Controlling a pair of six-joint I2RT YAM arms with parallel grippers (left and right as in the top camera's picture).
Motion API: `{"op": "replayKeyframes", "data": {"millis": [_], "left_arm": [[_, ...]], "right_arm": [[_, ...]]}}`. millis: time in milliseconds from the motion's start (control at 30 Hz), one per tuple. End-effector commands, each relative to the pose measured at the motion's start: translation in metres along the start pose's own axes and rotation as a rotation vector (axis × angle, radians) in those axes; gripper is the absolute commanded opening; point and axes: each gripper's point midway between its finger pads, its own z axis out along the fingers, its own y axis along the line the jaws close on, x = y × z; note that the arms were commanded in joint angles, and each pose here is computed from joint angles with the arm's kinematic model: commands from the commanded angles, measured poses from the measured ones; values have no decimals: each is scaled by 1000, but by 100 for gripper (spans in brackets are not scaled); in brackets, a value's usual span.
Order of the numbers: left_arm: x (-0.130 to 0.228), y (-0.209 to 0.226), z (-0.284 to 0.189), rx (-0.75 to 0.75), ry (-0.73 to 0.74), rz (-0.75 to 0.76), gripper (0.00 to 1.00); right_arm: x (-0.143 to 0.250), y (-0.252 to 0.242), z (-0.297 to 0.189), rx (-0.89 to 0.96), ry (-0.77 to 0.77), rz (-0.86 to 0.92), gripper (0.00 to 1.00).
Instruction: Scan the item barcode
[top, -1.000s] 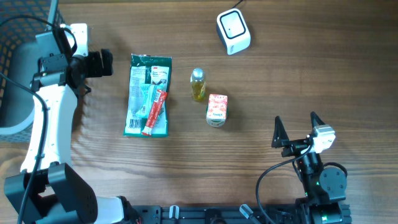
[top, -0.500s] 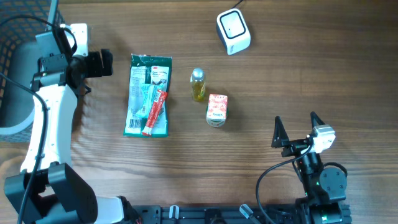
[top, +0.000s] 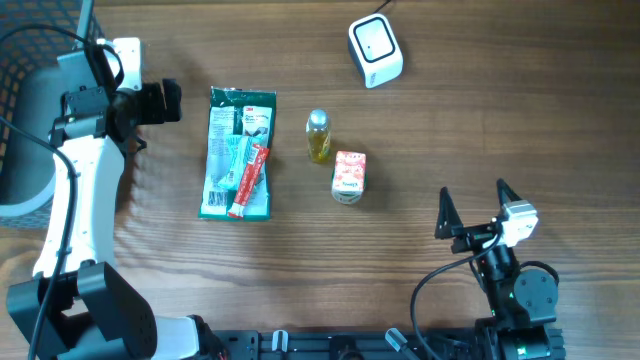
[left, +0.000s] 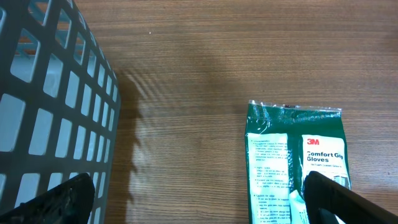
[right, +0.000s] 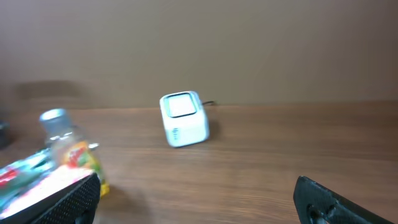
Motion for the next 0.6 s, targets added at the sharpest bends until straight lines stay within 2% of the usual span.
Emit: {"op": "replayKeyframes", "data": {"millis": [0, 133, 200, 300, 400, 567], "left_arm": [[-9, -2, -7, 13, -28, 17, 100], [-9, -2, -7, 13, -28, 17, 100], [-9, -2, -7, 13, -28, 17, 100], [-9, -2, -7, 13, -28, 17, 100], [-9, -1, -7, 12, -28, 17, 100], [-9, -2, -7, 13, -28, 17, 100]], "right_arm": [[0, 35, -4, -204, 30, 59, 100], [-21, 38, -8, -197, 47, 104, 100], [-56, 42, -11, -192, 80, 114, 100], [-85, 47, -6, -195, 156, 131, 100], [-112, 61, 5, -246, 310, 166, 100], [-123, 73, 29, -258, 655, 292, 100]]}}
